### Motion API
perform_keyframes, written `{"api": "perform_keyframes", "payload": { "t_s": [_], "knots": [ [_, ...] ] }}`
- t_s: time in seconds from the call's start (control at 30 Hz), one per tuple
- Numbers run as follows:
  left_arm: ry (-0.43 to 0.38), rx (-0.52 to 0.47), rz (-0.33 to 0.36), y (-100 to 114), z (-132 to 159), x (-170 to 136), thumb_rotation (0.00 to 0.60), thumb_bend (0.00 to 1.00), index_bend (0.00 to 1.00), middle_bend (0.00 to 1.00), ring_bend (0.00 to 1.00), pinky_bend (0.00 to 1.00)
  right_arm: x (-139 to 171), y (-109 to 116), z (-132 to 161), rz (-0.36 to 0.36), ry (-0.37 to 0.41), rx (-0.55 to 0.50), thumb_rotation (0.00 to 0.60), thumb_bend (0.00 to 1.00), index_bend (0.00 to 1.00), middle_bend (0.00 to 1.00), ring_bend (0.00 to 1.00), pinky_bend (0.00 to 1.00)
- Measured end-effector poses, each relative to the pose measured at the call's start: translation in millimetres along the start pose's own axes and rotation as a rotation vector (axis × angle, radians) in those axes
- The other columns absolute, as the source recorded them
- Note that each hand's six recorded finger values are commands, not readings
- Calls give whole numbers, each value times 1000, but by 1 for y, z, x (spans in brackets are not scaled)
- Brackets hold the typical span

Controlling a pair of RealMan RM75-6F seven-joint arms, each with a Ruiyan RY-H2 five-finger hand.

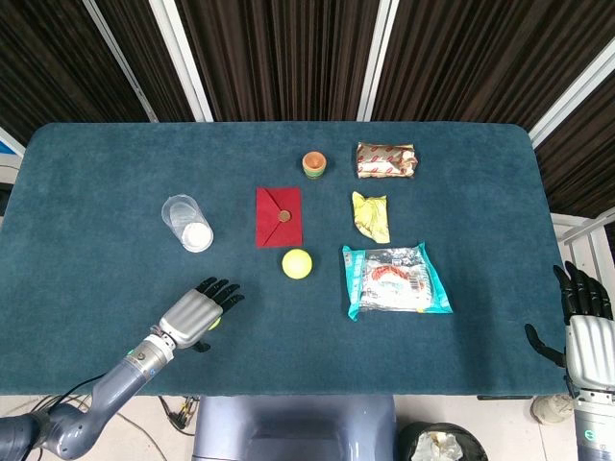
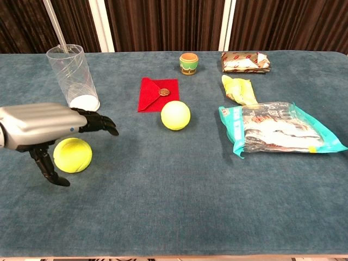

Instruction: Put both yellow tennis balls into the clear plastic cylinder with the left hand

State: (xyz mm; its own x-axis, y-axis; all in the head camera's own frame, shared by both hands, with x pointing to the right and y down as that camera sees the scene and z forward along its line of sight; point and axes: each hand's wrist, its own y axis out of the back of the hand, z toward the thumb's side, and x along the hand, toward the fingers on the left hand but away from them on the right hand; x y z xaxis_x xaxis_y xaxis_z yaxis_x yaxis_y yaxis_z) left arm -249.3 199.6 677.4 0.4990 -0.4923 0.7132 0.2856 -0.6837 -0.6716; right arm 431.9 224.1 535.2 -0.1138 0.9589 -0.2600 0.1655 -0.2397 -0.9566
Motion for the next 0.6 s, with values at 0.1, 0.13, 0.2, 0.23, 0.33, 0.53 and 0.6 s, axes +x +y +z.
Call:
{"api": "perform_keyframes", "payload": {
  "t_s": [0.1, 0.13, 0.2, 0.23, 0.33, 0.53, 0.6],
  "knots": [
    [10, 12, -11, -5, -1, 2, 600, 24, 157, 86, 73, 132, 0, -1, -1, 2, -3, 0, 600, 336, 0, 0, 31, 87],
    [14, 16, -13, -6, -2, 2, 600, 25, 163, 96, 84, 145, -1, -1, -1, 4, -4, 1, 600, 335, 0, 0, 31, 87],
    [23, 28, -17, -9, -3, 4, 600, 41, 177, 121, 109, 177, -1, -2, -1, 6, -4, 2, 600, 335, 0, 0, 31, 87],
    [24, 33, -18, -10, -3, 5, 600, 62, 188, 140, 127, 200, -1, -2, -1, 7, -4, 3, 600, 336, 0, 0, 31, 87],
    [25, 38, -12, -11, -3, 6, 600, 114, 215, 191, 167, 252, -1, -4, 0, 11, -5, 4, 600, 336, 0, 0, 31, 87],
    [38, 64, 7, -15, -8, 6, 600, 139, 259, 263, 212, 308, -2, -7, 0, 21, -6, 8, 600, 336, 0, 0, 31, 87],
    [45, 70, 6, -17, -10, 6, 600, 171, 286, 301, 239, 342, -2, -7, 0, 21, -8, 9, 600, 336, 0, 0, 31, 87]
  ]
}}
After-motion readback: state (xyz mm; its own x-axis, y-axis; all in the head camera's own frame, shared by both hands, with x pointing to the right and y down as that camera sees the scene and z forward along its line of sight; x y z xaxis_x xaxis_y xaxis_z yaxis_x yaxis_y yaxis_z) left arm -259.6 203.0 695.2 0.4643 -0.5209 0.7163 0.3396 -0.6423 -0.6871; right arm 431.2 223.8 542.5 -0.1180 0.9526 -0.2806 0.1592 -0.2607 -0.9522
